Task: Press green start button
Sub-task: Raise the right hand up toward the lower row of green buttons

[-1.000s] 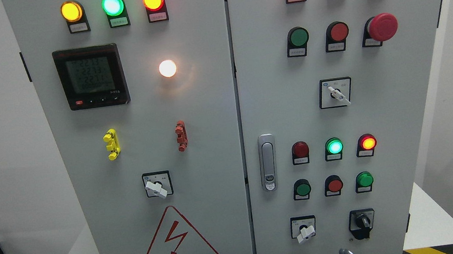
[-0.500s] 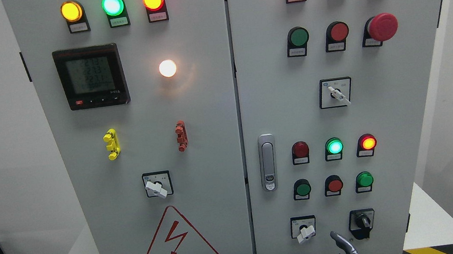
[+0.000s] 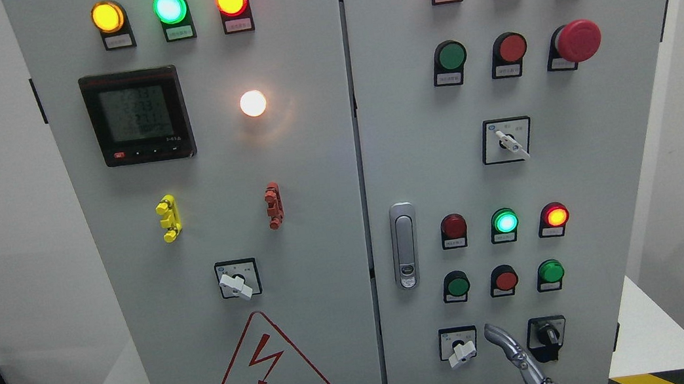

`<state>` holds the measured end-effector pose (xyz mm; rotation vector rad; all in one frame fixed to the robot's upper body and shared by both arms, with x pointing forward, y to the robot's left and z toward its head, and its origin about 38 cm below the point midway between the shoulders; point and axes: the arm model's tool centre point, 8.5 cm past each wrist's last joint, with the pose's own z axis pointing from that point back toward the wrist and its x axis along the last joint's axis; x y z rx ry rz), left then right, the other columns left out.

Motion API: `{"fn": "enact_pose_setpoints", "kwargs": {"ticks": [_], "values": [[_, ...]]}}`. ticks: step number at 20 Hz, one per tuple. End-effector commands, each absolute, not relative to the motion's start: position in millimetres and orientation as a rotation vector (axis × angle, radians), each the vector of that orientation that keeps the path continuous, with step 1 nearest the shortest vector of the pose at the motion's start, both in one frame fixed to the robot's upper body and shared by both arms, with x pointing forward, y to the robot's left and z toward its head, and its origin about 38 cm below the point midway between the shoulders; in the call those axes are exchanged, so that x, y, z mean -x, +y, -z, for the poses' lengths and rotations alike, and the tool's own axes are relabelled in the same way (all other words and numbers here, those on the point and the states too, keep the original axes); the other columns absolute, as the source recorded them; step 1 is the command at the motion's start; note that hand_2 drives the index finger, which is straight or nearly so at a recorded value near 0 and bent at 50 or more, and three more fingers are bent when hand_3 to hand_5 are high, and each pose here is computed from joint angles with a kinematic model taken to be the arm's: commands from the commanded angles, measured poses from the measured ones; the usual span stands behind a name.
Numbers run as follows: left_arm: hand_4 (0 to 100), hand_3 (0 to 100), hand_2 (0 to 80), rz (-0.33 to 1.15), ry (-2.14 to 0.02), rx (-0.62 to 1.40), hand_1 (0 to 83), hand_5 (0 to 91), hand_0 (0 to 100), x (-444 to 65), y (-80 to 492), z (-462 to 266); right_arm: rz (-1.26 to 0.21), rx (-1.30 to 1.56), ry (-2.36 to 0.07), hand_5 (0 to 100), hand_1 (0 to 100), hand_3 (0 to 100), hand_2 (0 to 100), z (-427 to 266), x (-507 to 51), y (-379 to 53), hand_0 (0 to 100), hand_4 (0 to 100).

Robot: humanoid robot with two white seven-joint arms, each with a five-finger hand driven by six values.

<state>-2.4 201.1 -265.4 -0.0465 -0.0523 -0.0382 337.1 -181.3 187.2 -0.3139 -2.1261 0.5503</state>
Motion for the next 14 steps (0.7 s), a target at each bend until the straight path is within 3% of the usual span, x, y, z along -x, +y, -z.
{"fn": "enact_pose_setpoints", "kwargs": {"ticks": [1,3,8,14], "values": [[0,0,0.0,0.038,-0.053,0.047,55.6,0.0,12,2.3,201.1,265.4,-0.641,0.538,-2.099,6,12,30,0,-192.5,-351.1,-198.2,0,27],[0,0,0.0,0.038,-0.052,0.047,55.6,0.0,12,2.9,201.2,265.4,-0.657,0.621,-2.084,23,13,41,0,-193.6,-351.8,-204.0,0,35],[0,0,0.0,0.038,-0.053,0.047,55.6,0.0,12,2.3,201.1,265.4,-0.693,0.723,-2.072,51,14,58,0,-198.3,-355.6,-205.8,0,53],[0,0,0.0,0.038,-0.053,0.047,55.6,0.0,12,2.3,201.1,265.4,-0.758,0.837,-2.068,65,14,69,0,-206.5,-361.9,-200.7,3,64]]}}
